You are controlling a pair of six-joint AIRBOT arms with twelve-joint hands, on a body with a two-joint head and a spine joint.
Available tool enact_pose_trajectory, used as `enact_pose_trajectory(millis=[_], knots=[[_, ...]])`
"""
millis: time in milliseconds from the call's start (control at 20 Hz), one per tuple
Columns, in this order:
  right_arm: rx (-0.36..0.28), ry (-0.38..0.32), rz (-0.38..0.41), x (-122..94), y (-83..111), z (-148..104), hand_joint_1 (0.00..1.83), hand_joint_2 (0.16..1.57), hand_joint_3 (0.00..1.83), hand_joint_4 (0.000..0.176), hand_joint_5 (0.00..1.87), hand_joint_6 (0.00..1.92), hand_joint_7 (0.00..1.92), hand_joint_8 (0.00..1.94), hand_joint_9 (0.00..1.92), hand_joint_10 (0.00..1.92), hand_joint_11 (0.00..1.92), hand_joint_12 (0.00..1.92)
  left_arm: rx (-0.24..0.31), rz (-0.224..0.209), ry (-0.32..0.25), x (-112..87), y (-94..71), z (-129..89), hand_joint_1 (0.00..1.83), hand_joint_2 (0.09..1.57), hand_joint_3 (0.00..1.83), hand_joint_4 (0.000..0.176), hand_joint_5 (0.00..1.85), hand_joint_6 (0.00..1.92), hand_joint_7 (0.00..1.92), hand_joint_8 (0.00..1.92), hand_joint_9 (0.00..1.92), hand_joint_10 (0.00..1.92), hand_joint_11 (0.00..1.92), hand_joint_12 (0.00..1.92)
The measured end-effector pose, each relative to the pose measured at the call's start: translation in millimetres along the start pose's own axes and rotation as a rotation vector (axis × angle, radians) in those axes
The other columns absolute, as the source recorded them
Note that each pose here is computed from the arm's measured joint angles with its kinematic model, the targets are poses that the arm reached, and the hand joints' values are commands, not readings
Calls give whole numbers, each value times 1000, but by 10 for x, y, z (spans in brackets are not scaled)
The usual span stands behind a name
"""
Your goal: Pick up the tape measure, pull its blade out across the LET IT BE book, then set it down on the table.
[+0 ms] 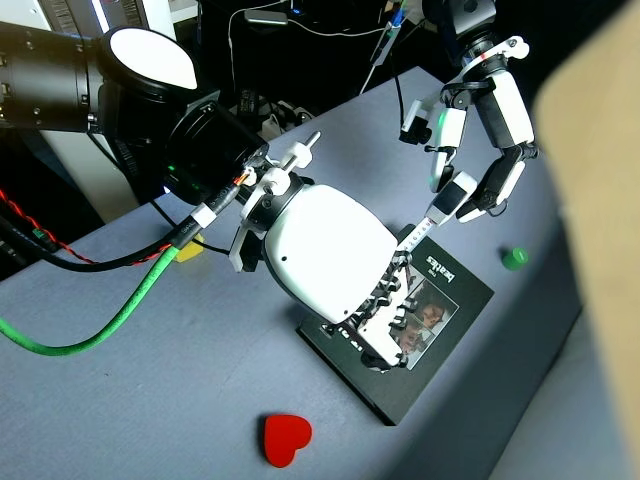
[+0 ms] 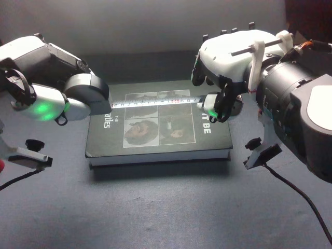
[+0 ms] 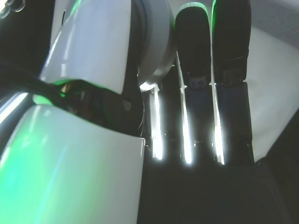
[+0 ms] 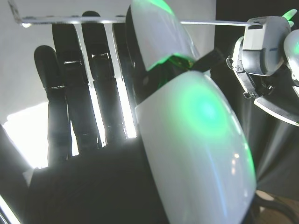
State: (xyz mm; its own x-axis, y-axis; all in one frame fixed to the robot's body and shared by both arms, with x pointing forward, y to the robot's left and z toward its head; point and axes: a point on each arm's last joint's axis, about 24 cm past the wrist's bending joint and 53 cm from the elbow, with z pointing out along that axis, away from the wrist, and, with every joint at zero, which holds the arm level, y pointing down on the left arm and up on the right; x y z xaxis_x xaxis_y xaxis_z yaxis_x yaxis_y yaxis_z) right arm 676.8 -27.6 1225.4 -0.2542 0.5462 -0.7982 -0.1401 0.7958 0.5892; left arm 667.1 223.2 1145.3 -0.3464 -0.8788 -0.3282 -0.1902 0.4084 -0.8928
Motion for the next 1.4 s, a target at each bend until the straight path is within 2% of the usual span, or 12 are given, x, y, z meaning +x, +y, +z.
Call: enact_pose_trajectory(millis=[1200,1250,1300,1400], knots=[[-6,-6,-7,-14,14,0,1044,1150,1,0,824,16,903,20,798,149,346,1213,4,-1,6,7,-8,2,1380,1098,0,0,991,850,924,980,1020,1142,1010,980],[-6,-7,-7,-16,15,0,1159,1169,1,0,801,954,935,893,860,236,412,1268,4,-1,6,7,-8,2,1380,1098,0,0,995,840,921,986,1018,1144,1007,978],[-7,-7,-7,-16,16,0,1178,1169,0,19,855,1129,901,1076,882,447,487,1336,4,-1,6,7,-8,2,1380,1098,0,0,995,838,922,987,1017,1145,1007,978],[-9,-5,-5,-10,21,0,1196,1144,4,32,915,1108,940,1057,857,751,587,1369,3,-5,7,8,-3,1,1380,1097,0,0,996,843,928,978,1016,1144,1007,977]])
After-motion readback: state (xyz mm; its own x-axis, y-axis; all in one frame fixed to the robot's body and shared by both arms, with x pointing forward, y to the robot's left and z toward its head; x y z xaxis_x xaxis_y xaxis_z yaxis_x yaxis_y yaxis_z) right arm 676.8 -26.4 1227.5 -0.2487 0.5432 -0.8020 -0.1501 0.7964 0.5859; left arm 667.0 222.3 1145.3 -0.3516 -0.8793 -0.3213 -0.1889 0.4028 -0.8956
